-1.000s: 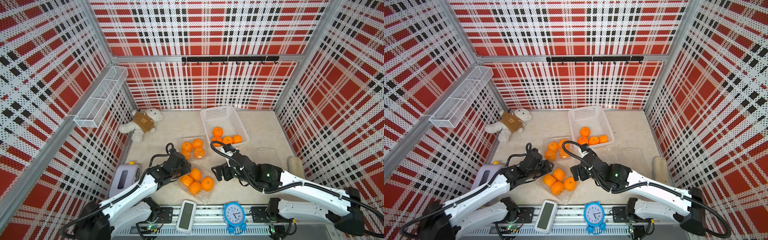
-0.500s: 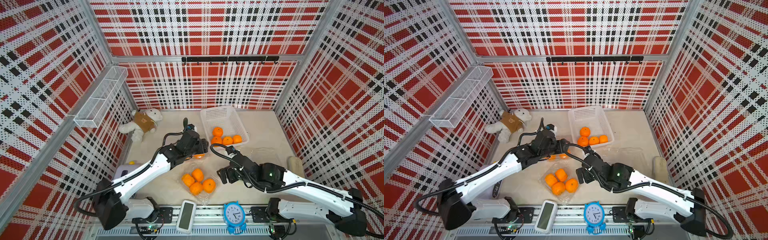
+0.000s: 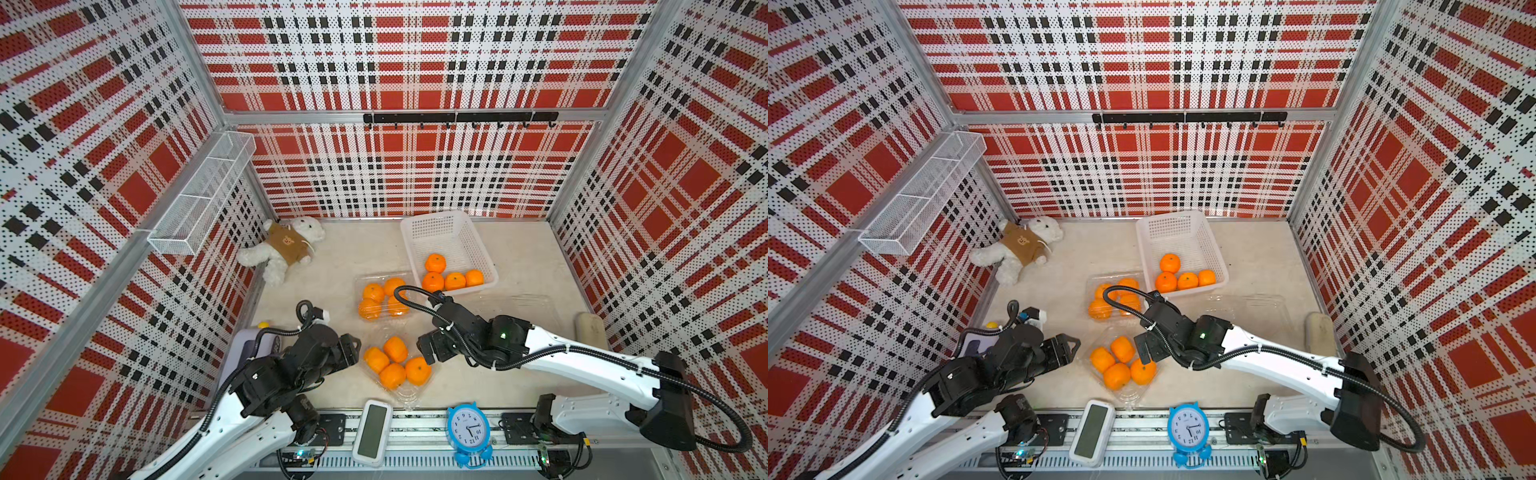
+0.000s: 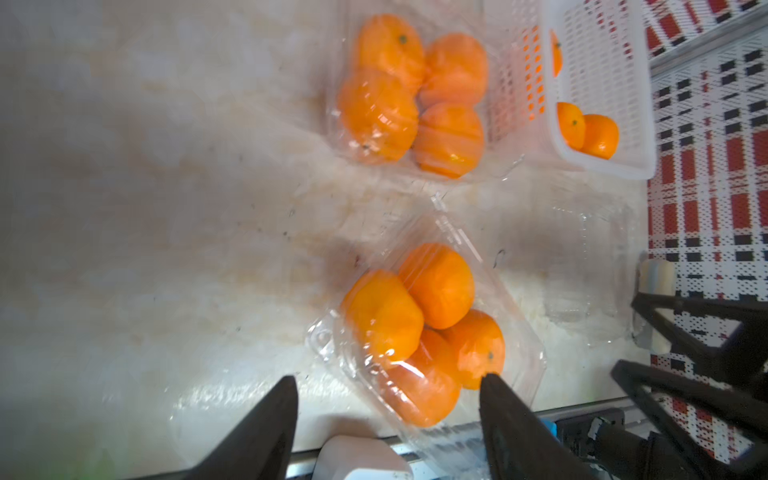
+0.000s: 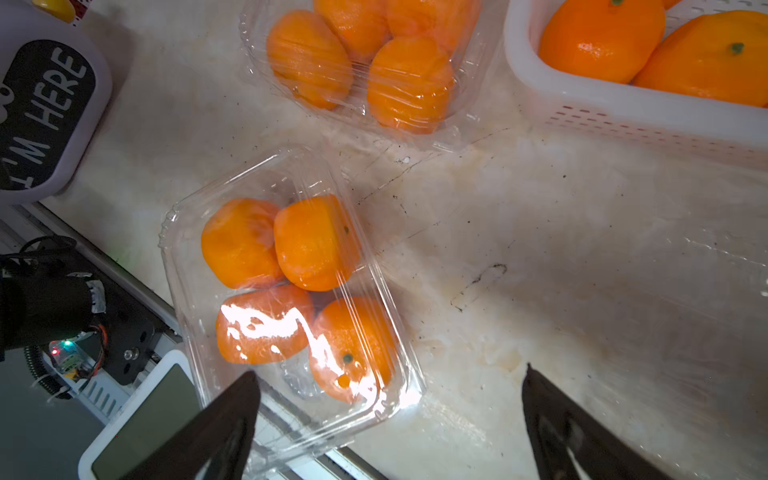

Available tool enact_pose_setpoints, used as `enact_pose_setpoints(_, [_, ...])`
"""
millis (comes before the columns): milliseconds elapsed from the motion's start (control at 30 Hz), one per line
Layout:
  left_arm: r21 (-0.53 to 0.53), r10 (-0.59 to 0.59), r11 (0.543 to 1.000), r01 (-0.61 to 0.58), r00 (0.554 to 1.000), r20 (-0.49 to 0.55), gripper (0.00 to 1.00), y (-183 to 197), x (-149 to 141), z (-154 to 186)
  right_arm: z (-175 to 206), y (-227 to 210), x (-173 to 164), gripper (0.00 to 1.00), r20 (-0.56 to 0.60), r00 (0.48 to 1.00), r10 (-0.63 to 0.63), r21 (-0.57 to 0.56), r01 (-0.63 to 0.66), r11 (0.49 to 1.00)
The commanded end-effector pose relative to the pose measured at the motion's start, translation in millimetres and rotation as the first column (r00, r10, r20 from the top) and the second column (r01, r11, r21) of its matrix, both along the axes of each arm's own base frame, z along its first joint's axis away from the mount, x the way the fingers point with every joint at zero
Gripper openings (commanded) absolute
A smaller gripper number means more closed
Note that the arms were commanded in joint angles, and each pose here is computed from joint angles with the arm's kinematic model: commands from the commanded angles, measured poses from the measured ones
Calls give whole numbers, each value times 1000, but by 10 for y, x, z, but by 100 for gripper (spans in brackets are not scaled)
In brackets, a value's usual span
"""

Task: Take oranges out of containers
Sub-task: Adjust the packing box at the center of the board.

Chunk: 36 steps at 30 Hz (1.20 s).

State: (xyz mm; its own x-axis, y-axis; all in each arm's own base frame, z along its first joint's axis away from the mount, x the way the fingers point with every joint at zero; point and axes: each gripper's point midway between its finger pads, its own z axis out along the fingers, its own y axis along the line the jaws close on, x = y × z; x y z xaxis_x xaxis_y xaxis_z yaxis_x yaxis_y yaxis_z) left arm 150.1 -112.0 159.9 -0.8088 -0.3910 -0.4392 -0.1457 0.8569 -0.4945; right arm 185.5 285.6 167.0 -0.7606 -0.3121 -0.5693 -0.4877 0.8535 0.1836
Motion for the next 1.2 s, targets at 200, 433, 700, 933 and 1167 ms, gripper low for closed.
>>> enact_pose_setpoints(200, [25, 71, 997, -69, 988, -137, 46, 160, -222, -586, -44, 397, 72, 100, -48, 996, 79, 113, -74, 991])
enact_pose_setpoints(433, [12, 36, 999, -35, 987, -158, 29, 116, -296, -680, -85, 369, 54, 100, -57, 995, 78, 107, -71, 992])
enact_pose_setpoints(700, [-17, -67, 998, 65, 979, -192, 31, -255, -213, -864, -154, 377, 150, 100, -38, 998, 56, 63, -53, 997])
enact_pose_setpoints(933, [-72, -92, 994, 84, 989, -117, 32, -592, 94, -787, -201, 409, 154, 100, -41, 997, 59, 68, -56, 996])
enact_pose_setpoints(1167, [-121, -143, 983, 138, 989, -32, 32, -1027, 437, -604, -181, 182, 152, 100, -34, 999, 2, 8, -2, 1000])
